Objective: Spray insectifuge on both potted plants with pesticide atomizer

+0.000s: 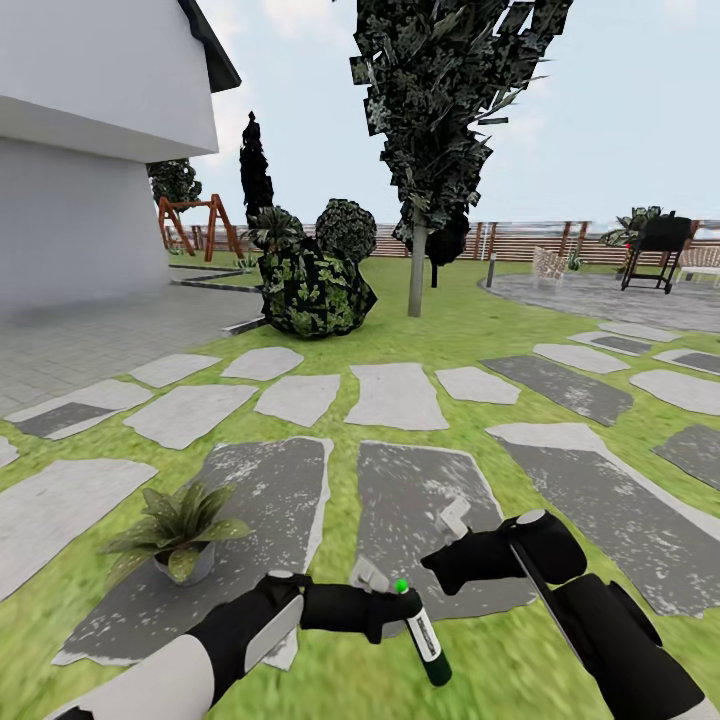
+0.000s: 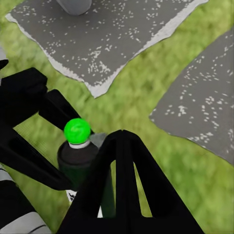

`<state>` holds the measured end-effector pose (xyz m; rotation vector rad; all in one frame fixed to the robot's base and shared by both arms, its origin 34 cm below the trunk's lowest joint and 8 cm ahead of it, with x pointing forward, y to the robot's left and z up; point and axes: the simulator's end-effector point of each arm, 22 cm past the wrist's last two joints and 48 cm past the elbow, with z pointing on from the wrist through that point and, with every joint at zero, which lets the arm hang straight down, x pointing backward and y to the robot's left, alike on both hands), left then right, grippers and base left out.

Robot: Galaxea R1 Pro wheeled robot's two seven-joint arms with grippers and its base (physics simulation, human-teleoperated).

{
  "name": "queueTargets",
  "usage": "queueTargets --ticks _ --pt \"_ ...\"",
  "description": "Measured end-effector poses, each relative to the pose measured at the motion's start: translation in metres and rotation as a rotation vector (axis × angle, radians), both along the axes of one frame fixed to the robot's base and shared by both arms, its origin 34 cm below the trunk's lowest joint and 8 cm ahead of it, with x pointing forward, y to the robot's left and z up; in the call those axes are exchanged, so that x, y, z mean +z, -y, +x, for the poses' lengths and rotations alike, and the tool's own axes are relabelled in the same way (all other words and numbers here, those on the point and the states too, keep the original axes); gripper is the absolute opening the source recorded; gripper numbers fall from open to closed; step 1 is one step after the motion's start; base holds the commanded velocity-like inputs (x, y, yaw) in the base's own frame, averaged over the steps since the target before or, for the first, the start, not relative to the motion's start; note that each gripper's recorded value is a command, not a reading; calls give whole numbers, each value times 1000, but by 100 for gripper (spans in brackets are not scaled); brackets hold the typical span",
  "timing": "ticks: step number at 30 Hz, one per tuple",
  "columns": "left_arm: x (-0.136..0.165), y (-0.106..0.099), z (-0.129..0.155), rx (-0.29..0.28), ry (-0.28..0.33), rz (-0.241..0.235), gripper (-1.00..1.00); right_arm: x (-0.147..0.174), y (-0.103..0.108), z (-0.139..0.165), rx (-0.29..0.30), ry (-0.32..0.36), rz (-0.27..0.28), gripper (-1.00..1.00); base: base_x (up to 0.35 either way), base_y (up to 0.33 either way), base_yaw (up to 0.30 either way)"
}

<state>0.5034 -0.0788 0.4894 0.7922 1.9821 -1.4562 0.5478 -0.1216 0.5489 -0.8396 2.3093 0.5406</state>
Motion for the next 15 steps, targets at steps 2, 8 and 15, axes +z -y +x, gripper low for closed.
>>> queueTargets --ticks 2,8,15 --pt "2 2 -1 -4 4 -4 -100 0 0 0 1 0 0 -100 0 0 0" --pt "5 8 -3 -11 3 -11 -100 0 -2 -1 3 -1 3 -100 0 0 0" --pt "6 10 -4 -14 -2 -11 -100 0 -6 -2 8 -2 6 -100 0 0 0"
